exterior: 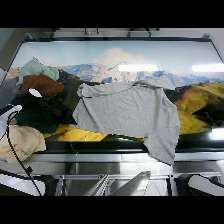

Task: Fold the shirts.

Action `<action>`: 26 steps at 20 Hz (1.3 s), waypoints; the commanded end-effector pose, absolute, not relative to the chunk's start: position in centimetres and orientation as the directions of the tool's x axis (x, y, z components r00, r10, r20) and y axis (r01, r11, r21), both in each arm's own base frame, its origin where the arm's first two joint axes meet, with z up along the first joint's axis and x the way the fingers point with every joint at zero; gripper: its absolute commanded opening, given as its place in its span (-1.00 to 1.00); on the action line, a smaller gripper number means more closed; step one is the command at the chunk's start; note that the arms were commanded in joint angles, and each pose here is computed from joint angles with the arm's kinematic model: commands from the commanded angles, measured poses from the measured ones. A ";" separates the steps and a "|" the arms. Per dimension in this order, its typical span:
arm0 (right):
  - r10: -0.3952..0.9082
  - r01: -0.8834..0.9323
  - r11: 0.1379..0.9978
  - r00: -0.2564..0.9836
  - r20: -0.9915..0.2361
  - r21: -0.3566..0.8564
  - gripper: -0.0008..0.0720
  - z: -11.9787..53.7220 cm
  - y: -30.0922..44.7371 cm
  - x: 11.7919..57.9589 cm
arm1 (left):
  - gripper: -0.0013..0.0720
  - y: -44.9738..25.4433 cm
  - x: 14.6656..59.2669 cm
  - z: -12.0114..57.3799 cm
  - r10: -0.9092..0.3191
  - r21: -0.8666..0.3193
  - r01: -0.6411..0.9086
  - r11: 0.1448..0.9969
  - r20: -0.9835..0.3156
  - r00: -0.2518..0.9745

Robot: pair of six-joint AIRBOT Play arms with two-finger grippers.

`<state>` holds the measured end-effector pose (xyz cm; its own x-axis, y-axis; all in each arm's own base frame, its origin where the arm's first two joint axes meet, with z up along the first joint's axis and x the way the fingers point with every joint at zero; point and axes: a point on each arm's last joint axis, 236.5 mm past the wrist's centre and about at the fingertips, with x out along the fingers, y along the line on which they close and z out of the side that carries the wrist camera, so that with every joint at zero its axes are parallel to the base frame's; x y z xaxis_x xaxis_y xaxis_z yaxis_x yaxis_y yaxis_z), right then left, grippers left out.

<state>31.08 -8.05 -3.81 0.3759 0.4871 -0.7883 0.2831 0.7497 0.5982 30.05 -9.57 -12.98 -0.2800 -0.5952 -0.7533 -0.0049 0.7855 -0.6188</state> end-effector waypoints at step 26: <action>0.602 -0.061 0.716 0.559 -0.570 0.695 -0.92 13.8 -3.2 37.3 | -0.92 -6.4 35.4 9.4 -0.790 -0.785 0.169 0.596 -0.537 0.295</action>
